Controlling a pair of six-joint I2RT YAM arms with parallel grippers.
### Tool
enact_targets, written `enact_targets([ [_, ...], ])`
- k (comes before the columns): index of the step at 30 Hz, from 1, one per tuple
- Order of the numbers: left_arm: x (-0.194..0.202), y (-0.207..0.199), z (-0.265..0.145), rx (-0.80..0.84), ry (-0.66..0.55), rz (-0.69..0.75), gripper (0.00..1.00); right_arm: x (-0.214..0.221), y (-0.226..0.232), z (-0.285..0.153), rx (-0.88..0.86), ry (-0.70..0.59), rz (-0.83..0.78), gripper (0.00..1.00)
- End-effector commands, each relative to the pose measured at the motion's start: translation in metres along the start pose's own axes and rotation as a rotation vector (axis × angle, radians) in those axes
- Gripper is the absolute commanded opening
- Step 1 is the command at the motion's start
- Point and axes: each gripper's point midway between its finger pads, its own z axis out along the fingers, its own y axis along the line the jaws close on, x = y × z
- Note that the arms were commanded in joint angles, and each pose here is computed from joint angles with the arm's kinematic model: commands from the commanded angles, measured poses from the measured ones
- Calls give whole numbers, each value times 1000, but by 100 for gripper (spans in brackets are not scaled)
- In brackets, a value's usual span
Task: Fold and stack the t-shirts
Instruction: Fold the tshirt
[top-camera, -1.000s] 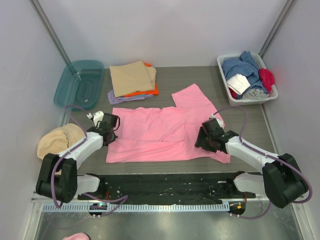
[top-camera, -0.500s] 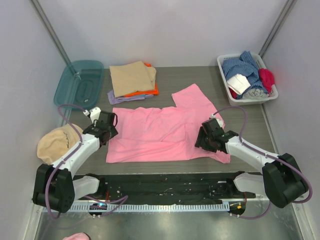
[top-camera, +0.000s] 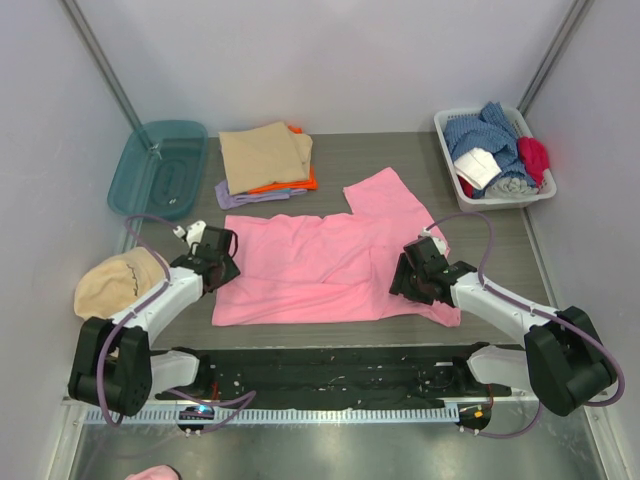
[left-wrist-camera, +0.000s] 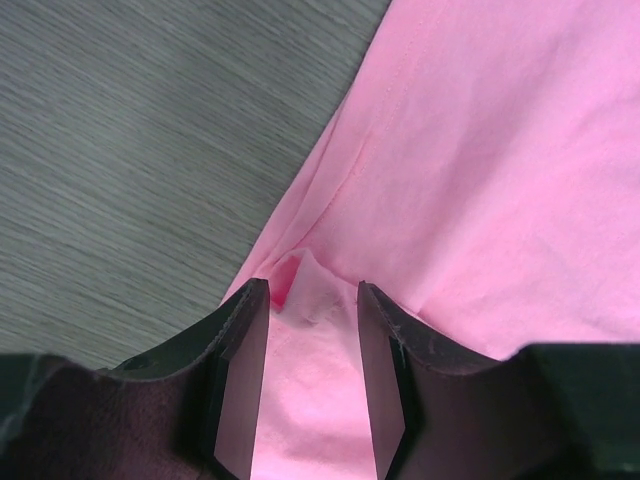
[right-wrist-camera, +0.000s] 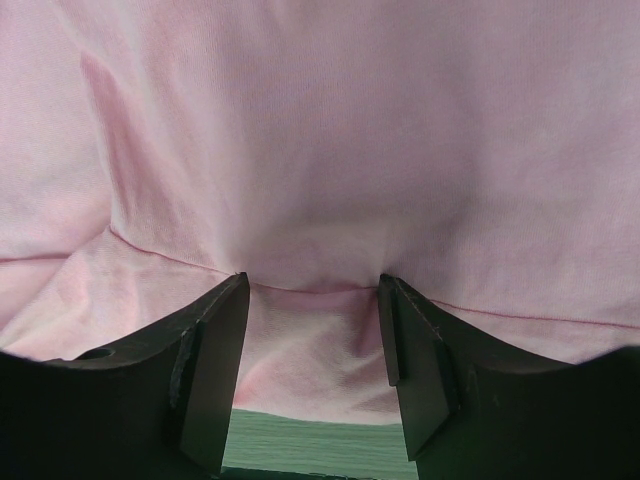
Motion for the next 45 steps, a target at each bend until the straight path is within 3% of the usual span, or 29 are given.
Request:
enact_targets([
  [1, -2, -5, 3, 26, -14, -31, 44, 23, -15, 5, 56, 83, -9, 63],
  [11, 3, -4, 8, 17, -2, -35, 36, 24, -16, 5, 58, 83, -8, 63],
  [18, -2, -2, 9, -4, -14, -22, 14, 24, -15, 4, 58, 82, -5, 63],
  [24, -11, 1, 7, -26, -35, -16, 2, 24, -16, 5, 60, 83, -5, 62],
  [43, -26, 19, 17, -86, -49, -43, 3, 23, -17, 4, 71, 82, -3, 63],
  [45, -29, 18, 16, -81, -52, -46, 14, 23, -17, 4, 70, 81, -3, 63],
])
